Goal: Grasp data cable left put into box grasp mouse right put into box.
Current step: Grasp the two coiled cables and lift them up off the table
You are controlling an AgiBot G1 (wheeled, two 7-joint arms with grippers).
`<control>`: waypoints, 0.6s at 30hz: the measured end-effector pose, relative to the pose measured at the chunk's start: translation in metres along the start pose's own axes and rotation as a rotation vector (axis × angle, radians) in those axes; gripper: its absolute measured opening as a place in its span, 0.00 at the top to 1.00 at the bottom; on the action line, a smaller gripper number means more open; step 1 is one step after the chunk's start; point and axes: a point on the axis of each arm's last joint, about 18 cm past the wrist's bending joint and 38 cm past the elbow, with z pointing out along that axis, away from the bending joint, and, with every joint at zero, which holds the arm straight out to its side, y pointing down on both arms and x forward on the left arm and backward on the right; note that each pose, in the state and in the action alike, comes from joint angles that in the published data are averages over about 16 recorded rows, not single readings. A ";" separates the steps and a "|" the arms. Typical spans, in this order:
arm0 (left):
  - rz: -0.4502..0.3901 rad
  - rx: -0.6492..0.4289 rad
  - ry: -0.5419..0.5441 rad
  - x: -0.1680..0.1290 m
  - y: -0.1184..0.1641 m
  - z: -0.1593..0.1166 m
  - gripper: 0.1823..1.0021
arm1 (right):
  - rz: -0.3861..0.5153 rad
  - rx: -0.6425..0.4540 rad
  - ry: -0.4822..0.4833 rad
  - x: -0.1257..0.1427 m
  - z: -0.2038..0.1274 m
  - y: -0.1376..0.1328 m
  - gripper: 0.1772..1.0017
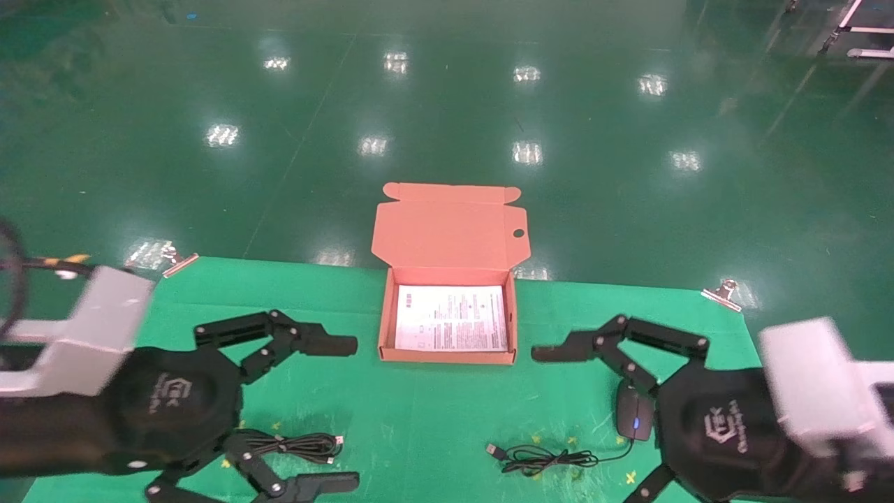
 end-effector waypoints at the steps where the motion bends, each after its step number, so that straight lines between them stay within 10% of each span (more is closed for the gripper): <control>1: 0.003 -0.028 0.005 -0.003 0.002 0.002 0.00 | -0.025 -0.035 -0.009 0.001 0.002 0.003 0.00; 18: 0.194 -0.653 0.063 -0.051 0.050 0.034 0.00 | -0.425 -0.656 -0.248 0.029 0.034 0.076 0.00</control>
